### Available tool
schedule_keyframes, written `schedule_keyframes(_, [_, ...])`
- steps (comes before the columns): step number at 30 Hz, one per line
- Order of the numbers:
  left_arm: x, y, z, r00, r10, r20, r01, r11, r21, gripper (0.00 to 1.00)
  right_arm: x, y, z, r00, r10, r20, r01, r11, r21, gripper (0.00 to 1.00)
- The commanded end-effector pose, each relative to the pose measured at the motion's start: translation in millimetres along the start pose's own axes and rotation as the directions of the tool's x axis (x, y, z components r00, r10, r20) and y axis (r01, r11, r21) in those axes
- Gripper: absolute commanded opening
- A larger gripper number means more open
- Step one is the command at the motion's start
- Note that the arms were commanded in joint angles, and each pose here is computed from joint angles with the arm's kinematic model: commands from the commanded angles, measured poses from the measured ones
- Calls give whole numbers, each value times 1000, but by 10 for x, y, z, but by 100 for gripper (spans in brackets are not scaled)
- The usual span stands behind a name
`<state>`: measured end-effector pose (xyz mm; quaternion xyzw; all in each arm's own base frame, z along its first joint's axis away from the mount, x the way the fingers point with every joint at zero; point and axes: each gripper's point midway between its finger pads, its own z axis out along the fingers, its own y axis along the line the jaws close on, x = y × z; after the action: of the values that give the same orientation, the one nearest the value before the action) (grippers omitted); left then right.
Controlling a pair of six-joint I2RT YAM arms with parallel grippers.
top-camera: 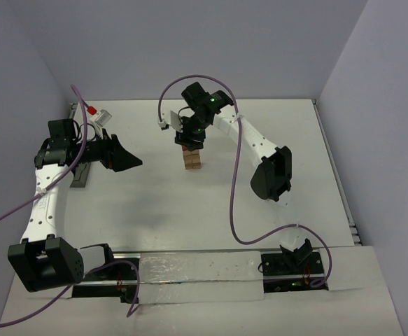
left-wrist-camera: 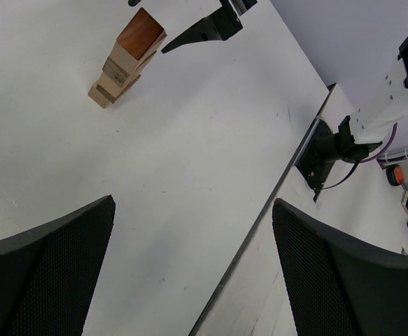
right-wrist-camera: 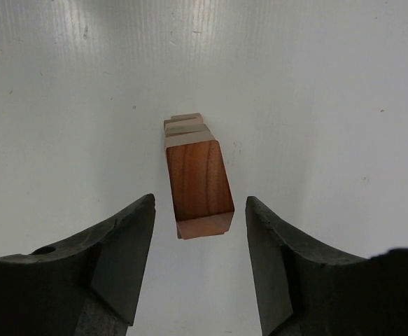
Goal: Build the wood block tower
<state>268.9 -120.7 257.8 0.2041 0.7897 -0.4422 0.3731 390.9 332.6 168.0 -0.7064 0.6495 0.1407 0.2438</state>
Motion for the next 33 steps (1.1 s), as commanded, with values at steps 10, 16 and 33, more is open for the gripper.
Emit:
schedule_keyframes(10, [-152,115,-47,999,39,14,-38,996,-84,99,-722,-34,-740,979,-41,198,11,988,152,79])
schedule_keyframes(16, [-197,552,-123,1000,-2,14,6,944,-329,99,-886,22,-1335,948,19,318,-97,968,230,98])
schedule_keyframes(33, [68,976,283,990,40,-132,-106,833,-543,99,1223,323,-1827,451,642,620,-893,333,305,100])
